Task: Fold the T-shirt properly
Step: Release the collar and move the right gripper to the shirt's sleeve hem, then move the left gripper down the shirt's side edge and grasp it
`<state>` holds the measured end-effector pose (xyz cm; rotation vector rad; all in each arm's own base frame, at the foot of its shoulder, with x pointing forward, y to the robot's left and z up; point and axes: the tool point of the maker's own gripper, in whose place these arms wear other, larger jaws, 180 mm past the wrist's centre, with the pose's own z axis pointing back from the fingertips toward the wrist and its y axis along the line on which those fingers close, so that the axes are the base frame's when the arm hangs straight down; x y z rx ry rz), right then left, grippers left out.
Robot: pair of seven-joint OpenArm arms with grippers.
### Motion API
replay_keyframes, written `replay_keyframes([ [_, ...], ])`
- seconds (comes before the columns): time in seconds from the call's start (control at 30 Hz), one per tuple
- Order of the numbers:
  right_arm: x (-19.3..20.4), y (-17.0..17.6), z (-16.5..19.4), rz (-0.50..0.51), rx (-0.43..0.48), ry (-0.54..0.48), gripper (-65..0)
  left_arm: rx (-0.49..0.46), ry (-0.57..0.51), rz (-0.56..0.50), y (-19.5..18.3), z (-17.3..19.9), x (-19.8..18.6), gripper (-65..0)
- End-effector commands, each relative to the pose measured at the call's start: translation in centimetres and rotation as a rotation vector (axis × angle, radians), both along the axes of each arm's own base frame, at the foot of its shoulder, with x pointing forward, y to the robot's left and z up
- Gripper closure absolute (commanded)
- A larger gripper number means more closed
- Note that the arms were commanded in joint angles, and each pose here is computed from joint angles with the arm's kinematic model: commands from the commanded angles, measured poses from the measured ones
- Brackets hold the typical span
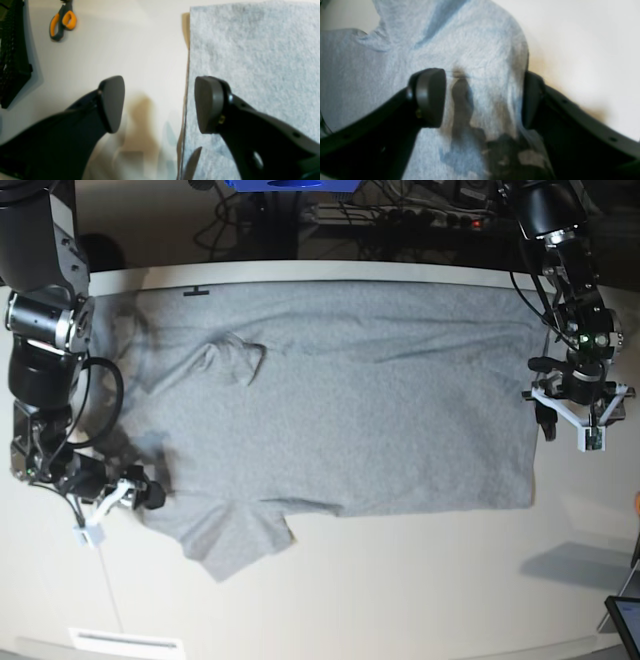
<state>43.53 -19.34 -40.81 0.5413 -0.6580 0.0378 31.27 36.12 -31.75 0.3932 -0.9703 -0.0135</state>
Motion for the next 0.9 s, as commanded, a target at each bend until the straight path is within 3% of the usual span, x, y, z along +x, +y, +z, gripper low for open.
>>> replay_keyframes([
  [0.0, -0.1, -0.4, 0.1, 0.021, -0.034, 0.025, -36.6, 0.020, -0.070, -0.006, 0.4, 2.3, 1.4, -41.0],
  [0.3, 0.0, -0.4, 0.1, 0.019, -0.033, 0.023, -32.9, -0.088, -0.060, 0.071, 2.3, 0.4, 4.8, -41.7],
  [0.4, 0.0, -0.4, 0.1, 0.018, -0.033, 0.022, -19.4, -0.119, -0.060, 0.084, 2.5, 0.1, 5.9, -41.7],
  [0.5, 0.0, -0.4, 0.1, 0.018, -0.033, 0.022, 0.0, -0.160, -0.060, 0.100, 2.7, -0.3, 7.1, -41.8],
  [0.6, 0.0, -0.4, 0.1, 0.019, -0.033, 0.023, -2.2, -0.203, -0.057, 0.119, 2.9, -0.7, 8.3, -42.2],
  [0.77, 0.0, -0.4, 0.1, 0.020, -0.033, 0.024, -0.1, -0.304, -0.010, 0.055, 1.5, -2.3, 10.8, -54.6],
  [0.87, -0.1, -0.4, 0.1, 0.020, -0.034, 0.026, -0.1, -0.369, 0.020, 0.043, 0.8, -3.4, 12.0, -56.6],
])
